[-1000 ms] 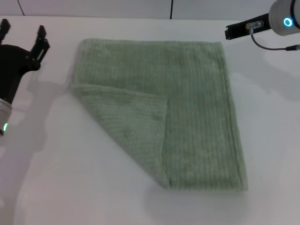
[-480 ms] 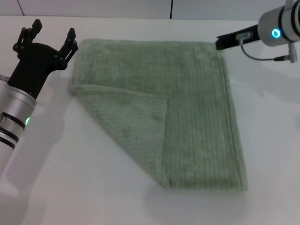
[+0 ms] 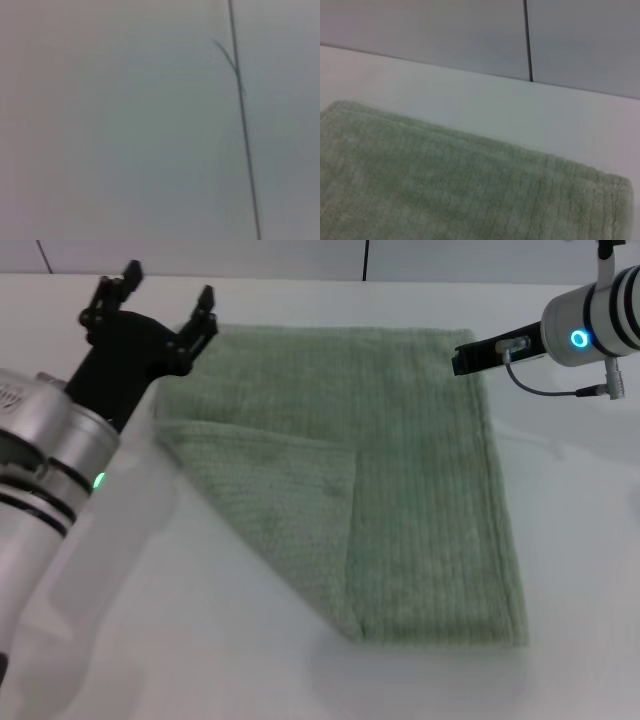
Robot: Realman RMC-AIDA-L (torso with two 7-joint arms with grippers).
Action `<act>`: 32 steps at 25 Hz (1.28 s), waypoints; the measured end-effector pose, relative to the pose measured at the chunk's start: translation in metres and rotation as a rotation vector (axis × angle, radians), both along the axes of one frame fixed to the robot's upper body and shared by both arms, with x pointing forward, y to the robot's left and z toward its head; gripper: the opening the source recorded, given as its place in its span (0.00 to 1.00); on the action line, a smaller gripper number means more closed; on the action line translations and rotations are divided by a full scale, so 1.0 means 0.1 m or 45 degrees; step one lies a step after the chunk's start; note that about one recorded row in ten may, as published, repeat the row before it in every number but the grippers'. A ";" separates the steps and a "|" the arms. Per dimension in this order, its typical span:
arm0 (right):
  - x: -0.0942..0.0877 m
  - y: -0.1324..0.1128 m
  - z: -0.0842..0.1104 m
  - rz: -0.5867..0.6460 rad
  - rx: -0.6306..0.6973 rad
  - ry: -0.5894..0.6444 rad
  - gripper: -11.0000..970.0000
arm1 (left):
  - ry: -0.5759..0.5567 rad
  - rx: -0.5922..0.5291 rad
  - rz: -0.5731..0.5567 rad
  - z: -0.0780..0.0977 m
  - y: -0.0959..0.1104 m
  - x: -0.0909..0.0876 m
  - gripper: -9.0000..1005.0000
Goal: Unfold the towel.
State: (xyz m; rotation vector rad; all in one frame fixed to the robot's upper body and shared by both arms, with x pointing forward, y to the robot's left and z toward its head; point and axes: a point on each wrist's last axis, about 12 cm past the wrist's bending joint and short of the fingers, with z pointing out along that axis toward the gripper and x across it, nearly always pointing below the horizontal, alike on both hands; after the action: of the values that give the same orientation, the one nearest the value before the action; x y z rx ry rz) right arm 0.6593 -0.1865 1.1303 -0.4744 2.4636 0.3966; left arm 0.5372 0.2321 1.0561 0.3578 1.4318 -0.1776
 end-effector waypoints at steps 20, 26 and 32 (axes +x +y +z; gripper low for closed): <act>0.03 -0.03 0.04 -0.020 0.014 -0.018 0.01 | 0.586 0.480 -0.126 1.02 -0.60 0.09 0.82; 0.03 -0.04 0.03 -0.026 0.013 -0.019 0.01 | 0.727 0.554 -0.211 1.13 -0.72 0.03 0.82; 0.03 -0.06 0.03 -0.031 0.013 -0.020 0.01 | 0.767 0.588 -0.272 1.16 -0.77 -0.01 0.82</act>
State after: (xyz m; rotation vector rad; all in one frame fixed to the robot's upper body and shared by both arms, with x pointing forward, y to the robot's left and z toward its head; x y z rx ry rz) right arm 0.6621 -0.1925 1.1337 -0.4413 2.4483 0.3937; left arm 0.5365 0.1554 1.1720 0.8935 2.0315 -0.1302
